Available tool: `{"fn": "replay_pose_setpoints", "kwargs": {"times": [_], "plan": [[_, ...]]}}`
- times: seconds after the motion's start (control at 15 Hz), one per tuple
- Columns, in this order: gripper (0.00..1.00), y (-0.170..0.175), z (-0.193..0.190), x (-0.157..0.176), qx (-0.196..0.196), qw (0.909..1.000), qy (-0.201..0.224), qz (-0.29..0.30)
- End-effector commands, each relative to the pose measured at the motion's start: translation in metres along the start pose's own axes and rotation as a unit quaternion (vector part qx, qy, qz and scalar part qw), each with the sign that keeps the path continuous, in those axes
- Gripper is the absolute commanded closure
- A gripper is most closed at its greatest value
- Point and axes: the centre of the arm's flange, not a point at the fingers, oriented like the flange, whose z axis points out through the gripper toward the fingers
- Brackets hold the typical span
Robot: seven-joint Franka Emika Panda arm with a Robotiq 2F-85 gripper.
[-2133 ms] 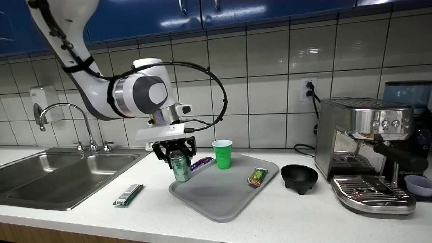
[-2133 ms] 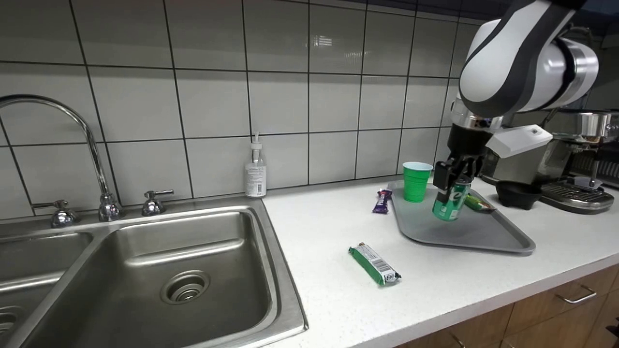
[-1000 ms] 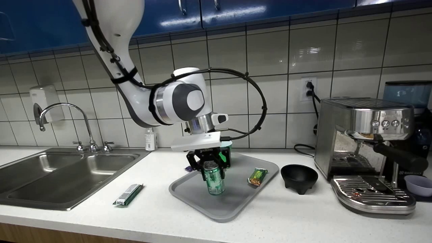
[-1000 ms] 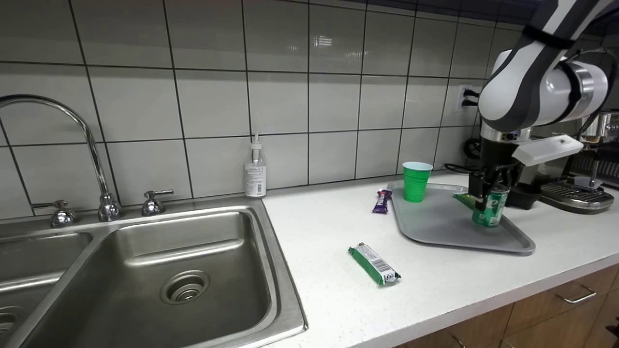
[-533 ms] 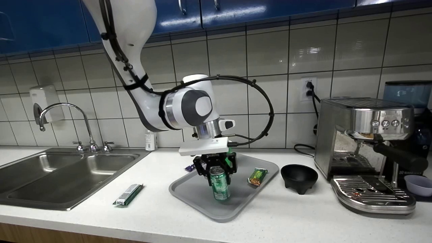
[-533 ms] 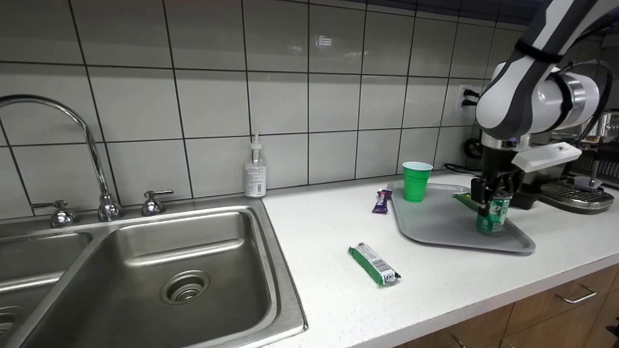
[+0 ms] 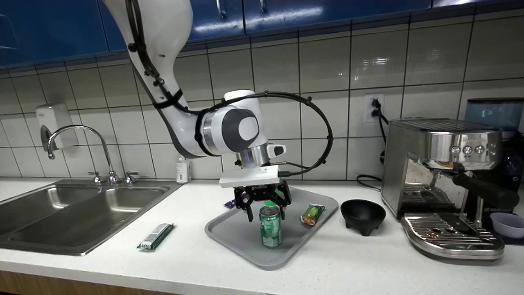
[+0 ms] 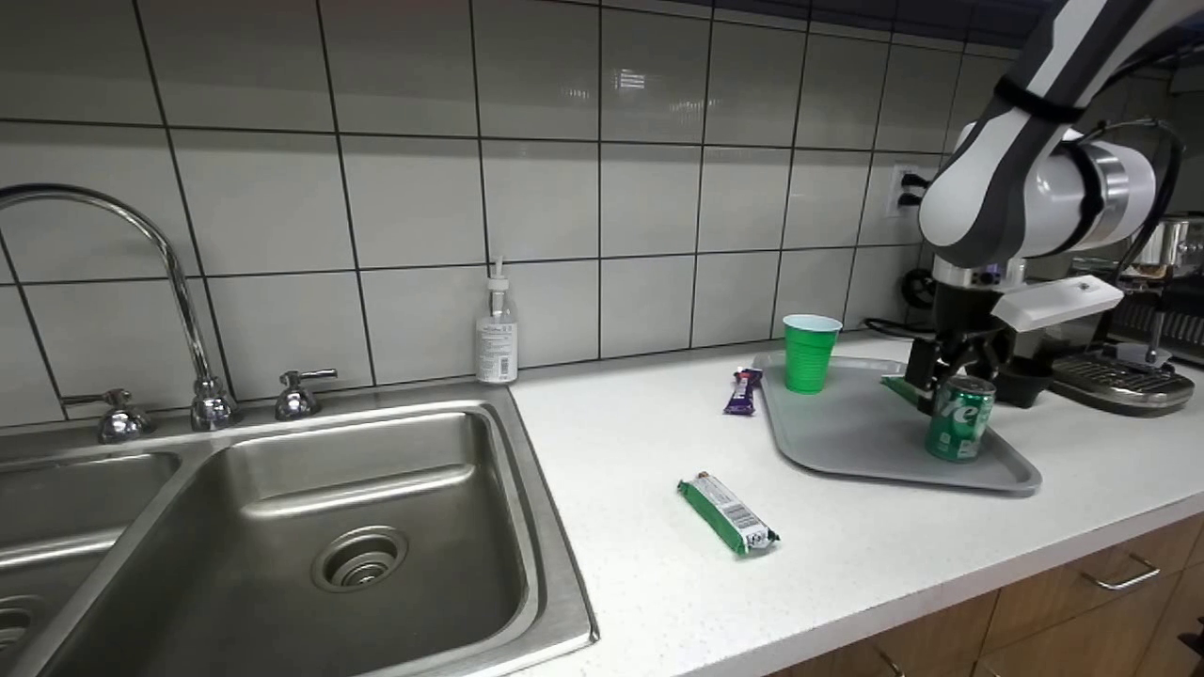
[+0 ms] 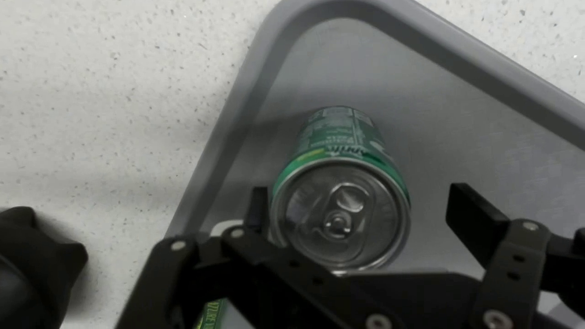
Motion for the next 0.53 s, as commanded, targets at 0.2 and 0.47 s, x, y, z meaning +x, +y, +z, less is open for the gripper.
{"fn": "replay_pose_setpoints", "kwargs": {"times": [0.2,0.47], "plan": [[0.00,0.008,-0.044,0.007,-0.007,0.9996,0.025,-0.011],[0.00,0.006,-0.063,0.013,-0.008,0.9988,0.045,-0.021]]}}
